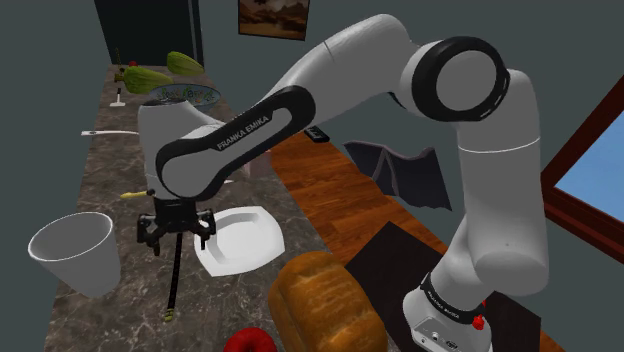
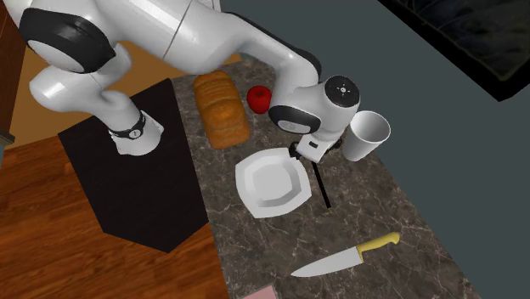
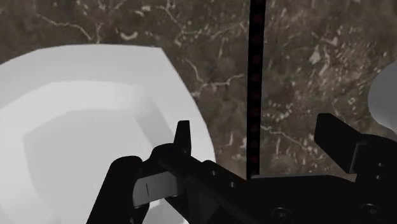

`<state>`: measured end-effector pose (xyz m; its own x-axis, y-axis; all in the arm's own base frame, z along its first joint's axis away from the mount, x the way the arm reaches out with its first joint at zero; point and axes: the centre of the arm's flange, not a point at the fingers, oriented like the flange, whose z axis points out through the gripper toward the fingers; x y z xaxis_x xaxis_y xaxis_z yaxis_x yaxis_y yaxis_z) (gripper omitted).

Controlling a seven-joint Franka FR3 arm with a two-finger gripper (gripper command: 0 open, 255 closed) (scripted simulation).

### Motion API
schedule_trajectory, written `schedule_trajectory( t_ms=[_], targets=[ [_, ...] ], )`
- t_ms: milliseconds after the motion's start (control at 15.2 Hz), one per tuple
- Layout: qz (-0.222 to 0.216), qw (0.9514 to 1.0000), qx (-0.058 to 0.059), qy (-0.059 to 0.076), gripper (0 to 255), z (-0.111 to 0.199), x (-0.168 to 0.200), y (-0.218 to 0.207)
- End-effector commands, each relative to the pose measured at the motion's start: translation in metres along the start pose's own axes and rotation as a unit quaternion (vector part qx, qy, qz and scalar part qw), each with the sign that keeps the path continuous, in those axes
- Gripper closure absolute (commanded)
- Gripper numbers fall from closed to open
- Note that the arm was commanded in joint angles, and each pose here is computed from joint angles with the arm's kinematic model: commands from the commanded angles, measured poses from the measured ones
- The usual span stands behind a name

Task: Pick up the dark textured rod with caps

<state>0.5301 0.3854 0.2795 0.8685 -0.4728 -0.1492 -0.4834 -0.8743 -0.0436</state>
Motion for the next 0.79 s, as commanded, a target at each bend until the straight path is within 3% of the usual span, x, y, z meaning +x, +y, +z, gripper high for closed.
schedule_trajectory(
  t_ms=[0, 594, 660, 726],
  targets=[
    [0.014, 0.9999, 0.0, -0.001, 0, 0.011, 0.008, -0.016],
    [0.014, 0.9999, 0.0, -0.001, 0, 0.051, 0.014, -0.014],
    [0.014, 0.9999, 0.0, -0.001, 255, 0.05, 0.014, -0.015],
    [0.014, 0.9999, 0.0, -0.001, 255, 0.05, 0.014, -0.015]
  ],
)
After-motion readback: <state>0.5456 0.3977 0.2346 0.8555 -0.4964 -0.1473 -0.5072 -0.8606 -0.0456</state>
